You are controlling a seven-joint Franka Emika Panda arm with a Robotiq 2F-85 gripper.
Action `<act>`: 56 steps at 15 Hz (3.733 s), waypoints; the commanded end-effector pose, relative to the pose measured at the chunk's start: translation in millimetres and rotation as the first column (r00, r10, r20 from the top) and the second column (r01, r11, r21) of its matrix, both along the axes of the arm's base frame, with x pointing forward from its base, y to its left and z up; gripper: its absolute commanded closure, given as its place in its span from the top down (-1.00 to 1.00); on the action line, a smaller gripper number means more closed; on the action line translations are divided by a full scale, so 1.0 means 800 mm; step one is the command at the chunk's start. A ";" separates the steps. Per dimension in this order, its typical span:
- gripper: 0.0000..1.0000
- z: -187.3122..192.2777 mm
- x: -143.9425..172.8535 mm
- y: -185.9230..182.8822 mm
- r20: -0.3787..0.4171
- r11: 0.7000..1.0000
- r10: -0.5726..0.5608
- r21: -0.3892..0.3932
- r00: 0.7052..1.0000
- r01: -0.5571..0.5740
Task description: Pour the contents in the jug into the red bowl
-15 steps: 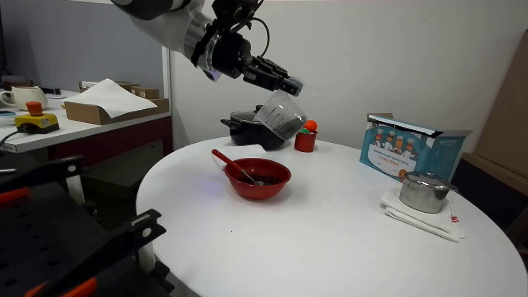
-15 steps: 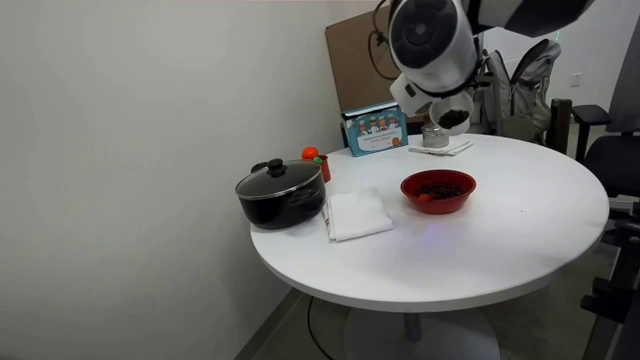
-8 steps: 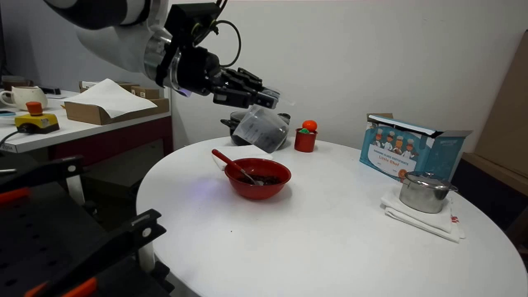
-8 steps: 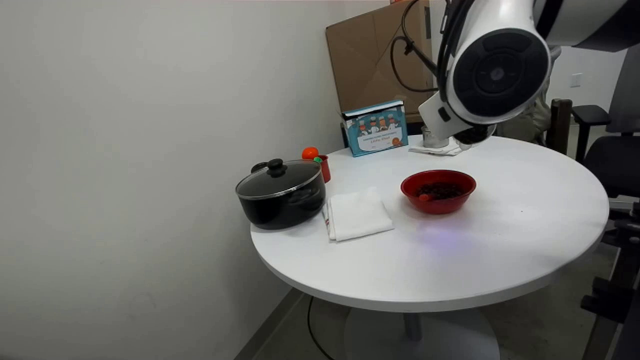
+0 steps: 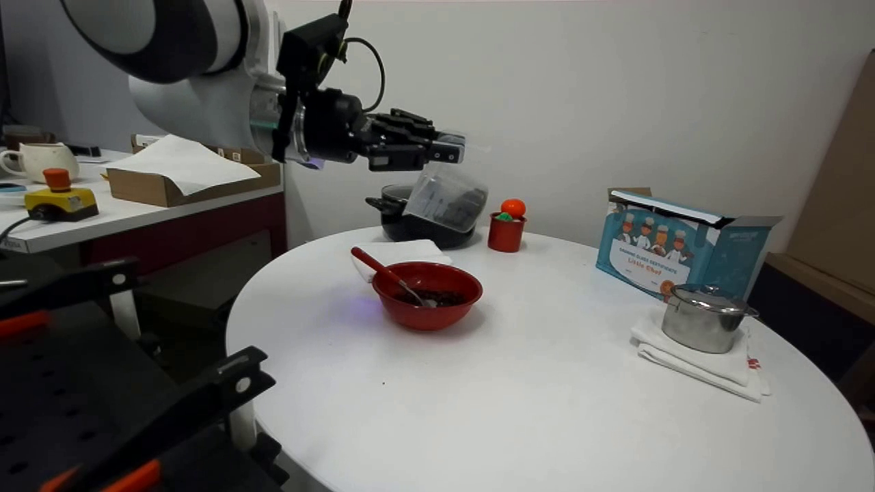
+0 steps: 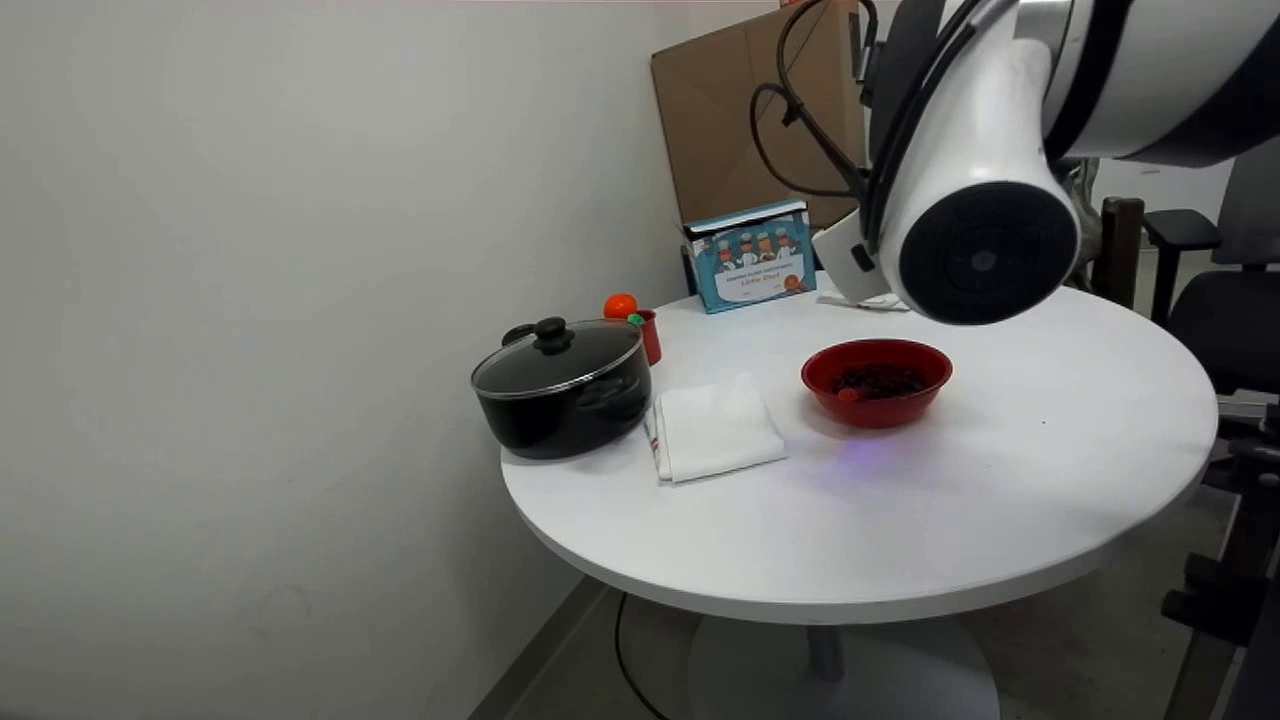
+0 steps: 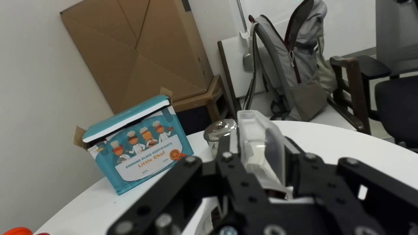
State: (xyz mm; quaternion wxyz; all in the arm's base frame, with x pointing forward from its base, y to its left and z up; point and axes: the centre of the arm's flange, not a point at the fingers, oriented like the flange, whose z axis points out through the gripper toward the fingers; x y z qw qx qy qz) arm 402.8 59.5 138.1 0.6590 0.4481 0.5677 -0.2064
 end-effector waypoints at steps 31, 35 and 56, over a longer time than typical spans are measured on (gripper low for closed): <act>-0.74 -0.092 0.042 -0.039 0.212 0.746 0.376 -0.647 0.902 -0.159; -0.75 -0.090 0.048 -0.043 0.214 0.705 0.417 -0.689 0.883 -0.166; -0.75 -0.077 0.060 -0.046 -0.231 0.936 -0.067 -0.351 0.971 -0.019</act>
